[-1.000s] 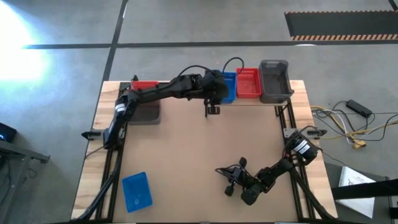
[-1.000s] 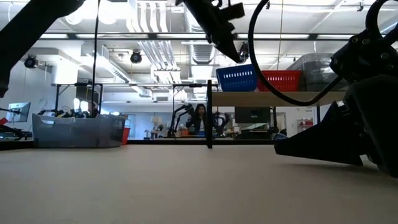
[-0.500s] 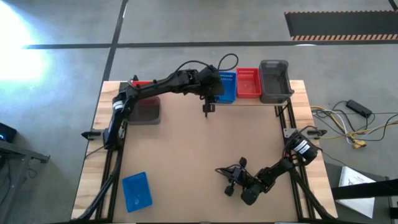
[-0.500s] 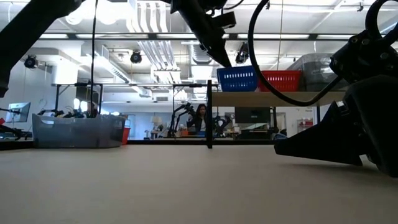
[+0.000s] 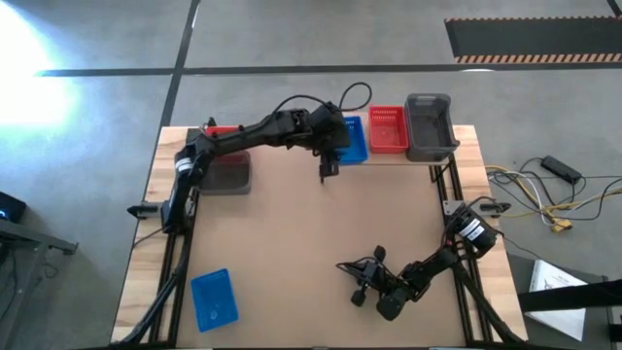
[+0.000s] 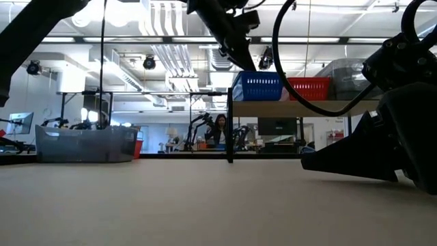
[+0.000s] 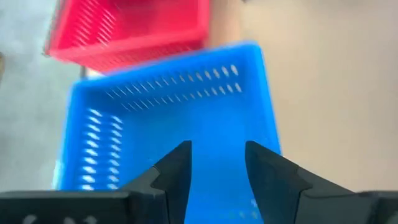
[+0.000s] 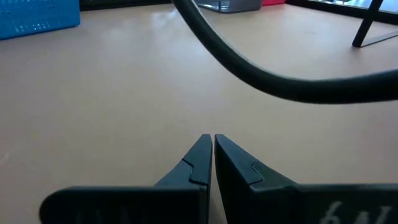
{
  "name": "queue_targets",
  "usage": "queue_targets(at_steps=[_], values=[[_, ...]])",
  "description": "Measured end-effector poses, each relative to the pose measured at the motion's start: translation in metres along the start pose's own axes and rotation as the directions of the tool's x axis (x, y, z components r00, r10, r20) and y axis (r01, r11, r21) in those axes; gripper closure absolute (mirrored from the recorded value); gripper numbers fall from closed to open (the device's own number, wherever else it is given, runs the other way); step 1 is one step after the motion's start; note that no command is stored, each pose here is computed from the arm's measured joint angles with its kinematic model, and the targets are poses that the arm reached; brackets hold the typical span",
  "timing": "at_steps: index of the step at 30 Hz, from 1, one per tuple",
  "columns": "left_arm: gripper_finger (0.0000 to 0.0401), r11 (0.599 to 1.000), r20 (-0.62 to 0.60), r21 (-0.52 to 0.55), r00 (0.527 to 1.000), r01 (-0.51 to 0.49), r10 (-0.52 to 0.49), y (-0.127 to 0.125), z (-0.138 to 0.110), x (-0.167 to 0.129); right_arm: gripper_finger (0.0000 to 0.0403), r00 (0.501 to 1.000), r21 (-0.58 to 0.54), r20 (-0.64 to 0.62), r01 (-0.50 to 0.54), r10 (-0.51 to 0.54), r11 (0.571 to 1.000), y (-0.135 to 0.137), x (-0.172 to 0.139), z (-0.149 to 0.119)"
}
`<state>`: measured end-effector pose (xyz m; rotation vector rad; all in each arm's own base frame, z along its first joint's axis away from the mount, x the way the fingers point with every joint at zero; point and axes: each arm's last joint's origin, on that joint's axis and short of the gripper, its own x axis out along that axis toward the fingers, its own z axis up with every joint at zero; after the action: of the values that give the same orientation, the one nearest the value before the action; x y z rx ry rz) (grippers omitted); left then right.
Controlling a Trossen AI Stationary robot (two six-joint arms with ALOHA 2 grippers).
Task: Stack baskets on shelf by color
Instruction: Stack the top blue bin on the other blue bin on the shelf
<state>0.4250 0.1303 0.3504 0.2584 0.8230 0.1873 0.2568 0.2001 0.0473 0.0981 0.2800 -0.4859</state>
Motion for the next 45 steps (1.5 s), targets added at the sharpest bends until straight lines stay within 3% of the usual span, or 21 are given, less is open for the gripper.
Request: queue_targets(at_steps=[7, 9, 12, 16, 21, 26, 40, 45], values=[[0.0267, 0.994, 0.081, 0.041, 0.992, -0.102, 0.099, 0.005, 0.011, -0.021, 0.0390, 1.000, 0.000, 0.000, 0.000, 0.000, 1.000, 0.000, 0.000, 0.000], [0.0267, 0.996, 0.110, 0.068, 0.993, -0.050, 0.042, -0.001, 0.013, -0.037, 0.0390, 1.000, -0.001, 0.000, 0.000, 0.000, 1.000, 0.000, 0.000, 0.000], [0.0276, 0.985, 0.125, 0.117, 0.982, 0.125, -0.139, -0.018, 0.013, -0.046, 0.0390, 1.000, -0.015, 0.000, 0.003, -0.003, 1.000, 0.000, 0.000, 0.000], [0.0302, 0.968, 0.053, 0.141, 0.975, 0.205, -0.215, -0.039, 0.001, -0.026, 0.0390, 1.000, -0.023, -0.002, 0.006, -0.006, 1.000, -0.001, 0.000, -0.001], [0.0335, 0.985, 0.024, 0.144, 0.995, 0.092, -0.096, -0.049, -0.017, 0.008, 0.0390, 1.000, -0.021, -0.002, 0.005, -0.005, 1.000, -0.001, 0.000, -0.001], [0.0354, 0.988, 0.019, 0.140, 0.998, -0.058, 0.056, -0.047, -0.023, 0.020, 0.0390, 1.000, -0.014, -0.001, 0.001, -0.001, 1.000, 0.000, 0.000, 0.000], [0.0359, 0.982, 0.127, 0.151, 0.987, -0.117, 0.098, -0.042, -0.011, 0.017, 0.0390, 1.000, -0.014, 0.000, -0.002, 0.002, 1.000, 0.001, -0.001, 0.000], [0.0359, 0.977, 0.179, 0.179, 0.981, -0.112, 0.080, -0.055, -0.003, -0.012, 0.0390, 1.000, -0.016, 0.000, -0.001, 0.001, 1.000, 0.001, -0.001, 0.000]])
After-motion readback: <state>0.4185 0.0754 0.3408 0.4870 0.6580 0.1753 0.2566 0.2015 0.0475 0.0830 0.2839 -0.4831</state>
